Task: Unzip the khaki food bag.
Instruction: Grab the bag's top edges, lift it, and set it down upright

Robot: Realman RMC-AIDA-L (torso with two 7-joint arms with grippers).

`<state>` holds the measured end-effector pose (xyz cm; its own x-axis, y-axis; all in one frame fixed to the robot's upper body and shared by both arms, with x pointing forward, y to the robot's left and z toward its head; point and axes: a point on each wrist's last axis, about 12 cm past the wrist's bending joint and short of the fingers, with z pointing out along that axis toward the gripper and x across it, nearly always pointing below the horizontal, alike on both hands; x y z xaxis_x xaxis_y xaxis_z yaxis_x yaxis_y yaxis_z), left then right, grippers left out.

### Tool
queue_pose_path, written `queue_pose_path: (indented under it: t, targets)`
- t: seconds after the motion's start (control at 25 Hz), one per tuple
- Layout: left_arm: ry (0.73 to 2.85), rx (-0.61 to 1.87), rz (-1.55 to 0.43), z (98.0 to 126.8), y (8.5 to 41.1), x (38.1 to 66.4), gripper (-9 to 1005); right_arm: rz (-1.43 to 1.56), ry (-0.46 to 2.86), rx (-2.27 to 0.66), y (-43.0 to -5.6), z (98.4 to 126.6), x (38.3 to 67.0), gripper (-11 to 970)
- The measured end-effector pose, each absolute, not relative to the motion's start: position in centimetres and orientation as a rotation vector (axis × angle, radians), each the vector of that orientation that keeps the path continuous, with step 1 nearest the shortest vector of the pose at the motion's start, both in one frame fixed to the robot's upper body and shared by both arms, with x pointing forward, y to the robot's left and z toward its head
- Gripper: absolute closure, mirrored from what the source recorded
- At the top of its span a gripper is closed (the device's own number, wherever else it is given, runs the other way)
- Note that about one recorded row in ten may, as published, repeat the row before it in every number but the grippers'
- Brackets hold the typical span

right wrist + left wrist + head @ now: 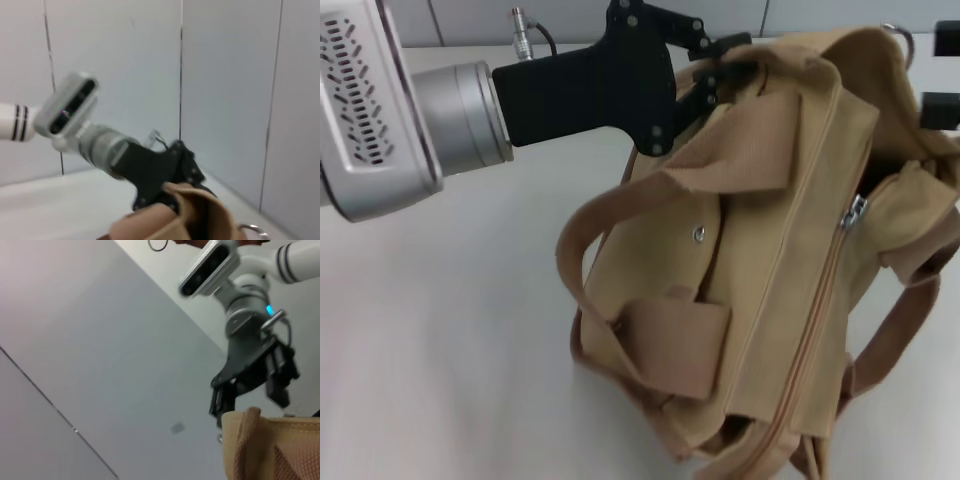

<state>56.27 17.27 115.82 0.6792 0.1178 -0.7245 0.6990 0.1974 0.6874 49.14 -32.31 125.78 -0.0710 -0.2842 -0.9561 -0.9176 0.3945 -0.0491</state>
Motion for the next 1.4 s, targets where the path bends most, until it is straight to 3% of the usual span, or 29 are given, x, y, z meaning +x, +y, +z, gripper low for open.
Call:
queue_pose_path:
  t: [0.24, 0.52, 1.0, 1.4]
  targets:
    - [0.776, 1.310, -0.412, 115.8, 17.1, 56.7, 893, 0.665, 1.415, -1.081, -33.7, 124.8, 47.4, 269]
    - [0.766, 1.284, -0.386, 116.1, 17.5, 56.7, 892, 0.596, 1.384, -1.041, -34.5, 123.2, 48.1, 268]
    - [0.729, 1.211, -0.281, 115.2, 18.9, 55.2, 890, 0.433, 1.109, -0.993, -34.9, 116.9, 48.4, 267]
    - [0.703, 1.224, -0.278, 115.0, 18.6, 54.7, 889, 0.349, 0.946, -0.922, -33.1, 113.9, 49.3, 267]
